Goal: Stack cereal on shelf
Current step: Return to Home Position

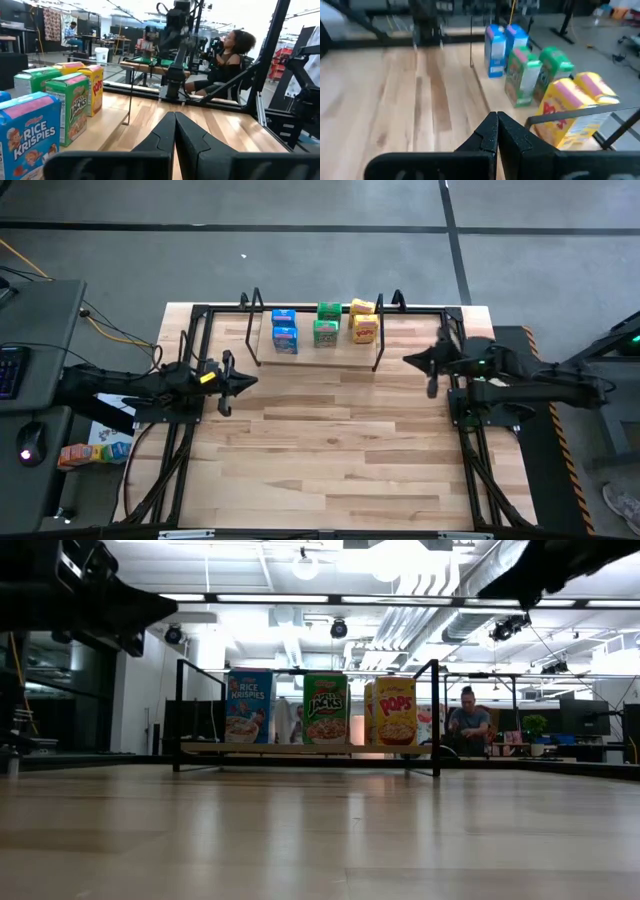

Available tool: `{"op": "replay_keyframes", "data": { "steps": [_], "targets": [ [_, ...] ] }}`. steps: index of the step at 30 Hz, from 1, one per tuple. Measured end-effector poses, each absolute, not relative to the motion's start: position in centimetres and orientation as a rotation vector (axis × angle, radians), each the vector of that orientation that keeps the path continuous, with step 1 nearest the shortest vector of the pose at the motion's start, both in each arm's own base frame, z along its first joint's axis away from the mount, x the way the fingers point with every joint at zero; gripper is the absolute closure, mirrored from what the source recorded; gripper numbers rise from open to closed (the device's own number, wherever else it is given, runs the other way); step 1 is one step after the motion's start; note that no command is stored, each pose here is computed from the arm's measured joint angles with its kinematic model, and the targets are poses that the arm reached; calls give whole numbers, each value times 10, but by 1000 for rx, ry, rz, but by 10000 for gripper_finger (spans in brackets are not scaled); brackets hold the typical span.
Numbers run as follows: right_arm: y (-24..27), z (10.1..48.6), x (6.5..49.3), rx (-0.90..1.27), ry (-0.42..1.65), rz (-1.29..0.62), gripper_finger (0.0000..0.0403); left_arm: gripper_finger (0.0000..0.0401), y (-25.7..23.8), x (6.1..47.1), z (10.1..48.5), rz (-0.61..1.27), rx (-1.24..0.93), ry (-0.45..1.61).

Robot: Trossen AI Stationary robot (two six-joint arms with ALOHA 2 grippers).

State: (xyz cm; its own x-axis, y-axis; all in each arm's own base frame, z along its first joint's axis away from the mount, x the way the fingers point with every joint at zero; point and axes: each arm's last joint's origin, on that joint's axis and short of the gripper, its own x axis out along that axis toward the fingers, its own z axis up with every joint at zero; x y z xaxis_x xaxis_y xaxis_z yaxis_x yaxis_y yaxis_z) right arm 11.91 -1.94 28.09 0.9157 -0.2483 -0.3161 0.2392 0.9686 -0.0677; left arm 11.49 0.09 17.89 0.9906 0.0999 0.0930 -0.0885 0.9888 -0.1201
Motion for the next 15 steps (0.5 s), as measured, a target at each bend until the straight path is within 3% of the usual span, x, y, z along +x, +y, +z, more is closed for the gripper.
{"op": "replay_keyframes", "data": {
  "steps": [5,15],
  "targets": [
    [-15,277,101,-19,138,-165,403,401,1,115,178,98,-109,-92],
    [-13,195,108,23,-34,-67,403,401,1,115,178,98,-109,-93]
  ]
}}
